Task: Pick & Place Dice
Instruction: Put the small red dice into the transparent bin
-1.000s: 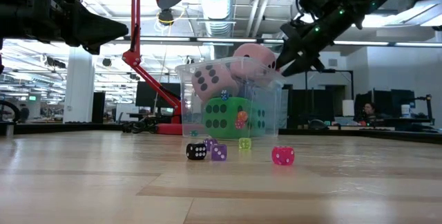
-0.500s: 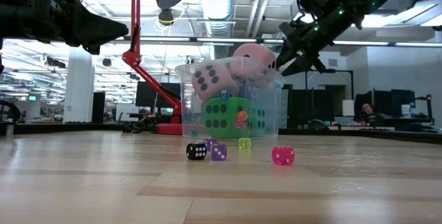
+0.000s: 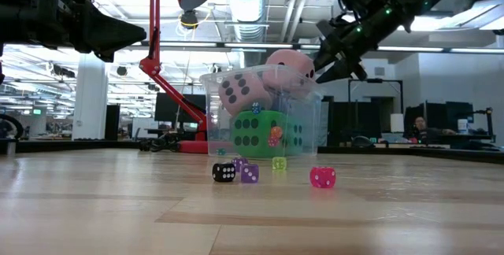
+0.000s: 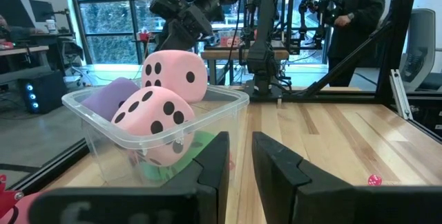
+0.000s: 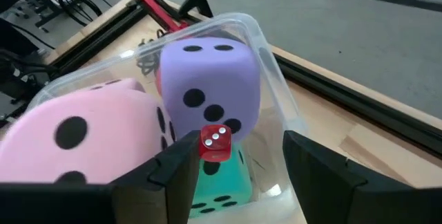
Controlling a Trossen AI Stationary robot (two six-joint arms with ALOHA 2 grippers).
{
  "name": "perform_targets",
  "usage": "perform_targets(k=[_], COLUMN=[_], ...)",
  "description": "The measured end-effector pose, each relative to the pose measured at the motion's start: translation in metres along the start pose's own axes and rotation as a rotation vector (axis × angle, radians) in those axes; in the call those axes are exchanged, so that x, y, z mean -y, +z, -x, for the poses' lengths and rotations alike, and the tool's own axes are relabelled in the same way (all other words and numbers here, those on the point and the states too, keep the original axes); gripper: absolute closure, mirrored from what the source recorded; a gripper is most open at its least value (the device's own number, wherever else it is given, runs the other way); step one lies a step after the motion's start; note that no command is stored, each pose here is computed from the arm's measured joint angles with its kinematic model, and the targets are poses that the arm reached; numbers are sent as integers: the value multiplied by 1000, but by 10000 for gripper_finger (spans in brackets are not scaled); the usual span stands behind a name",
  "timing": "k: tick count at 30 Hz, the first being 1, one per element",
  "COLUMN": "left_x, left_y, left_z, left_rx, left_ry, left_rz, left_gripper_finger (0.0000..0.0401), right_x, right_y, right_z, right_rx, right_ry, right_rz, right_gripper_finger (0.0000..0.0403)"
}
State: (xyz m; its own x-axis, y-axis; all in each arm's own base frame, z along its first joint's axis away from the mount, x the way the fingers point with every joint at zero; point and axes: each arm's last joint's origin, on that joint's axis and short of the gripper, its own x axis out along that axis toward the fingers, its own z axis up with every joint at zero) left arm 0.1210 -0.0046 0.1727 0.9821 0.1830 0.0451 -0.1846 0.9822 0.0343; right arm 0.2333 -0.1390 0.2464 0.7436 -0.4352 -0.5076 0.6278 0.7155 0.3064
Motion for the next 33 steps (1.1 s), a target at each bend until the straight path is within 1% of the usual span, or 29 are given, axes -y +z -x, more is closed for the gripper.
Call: perform_targets(k=[5, 7, 12, 29, 33], left_x=[0, 0, 0, 0, 0], left_y=[0, 0, 0, 0, 0], left_z=[0, 0, 0, 0, 0], left_rx=[0, 0, 0, 0, 0], left_ry=[0, 0, 0, 0, 0], left_rz=[0, 0, 0, 0, 0], left_gripper_finger=[348, 348, 348, 348, 348], right_x=[-8, -11, -14, -7, -7], right_y=[-1, -2, -3, -1, -1], right_z=[0, 0, 0, -2, -2], right_rx=[10, 9, 7, 18, 19], right_ry=[31, 41, 47, 20, 23], right_rz=[19, 44, 71, 57, 59], right_gripper_finger=[202, 203, 203, 203, 212])
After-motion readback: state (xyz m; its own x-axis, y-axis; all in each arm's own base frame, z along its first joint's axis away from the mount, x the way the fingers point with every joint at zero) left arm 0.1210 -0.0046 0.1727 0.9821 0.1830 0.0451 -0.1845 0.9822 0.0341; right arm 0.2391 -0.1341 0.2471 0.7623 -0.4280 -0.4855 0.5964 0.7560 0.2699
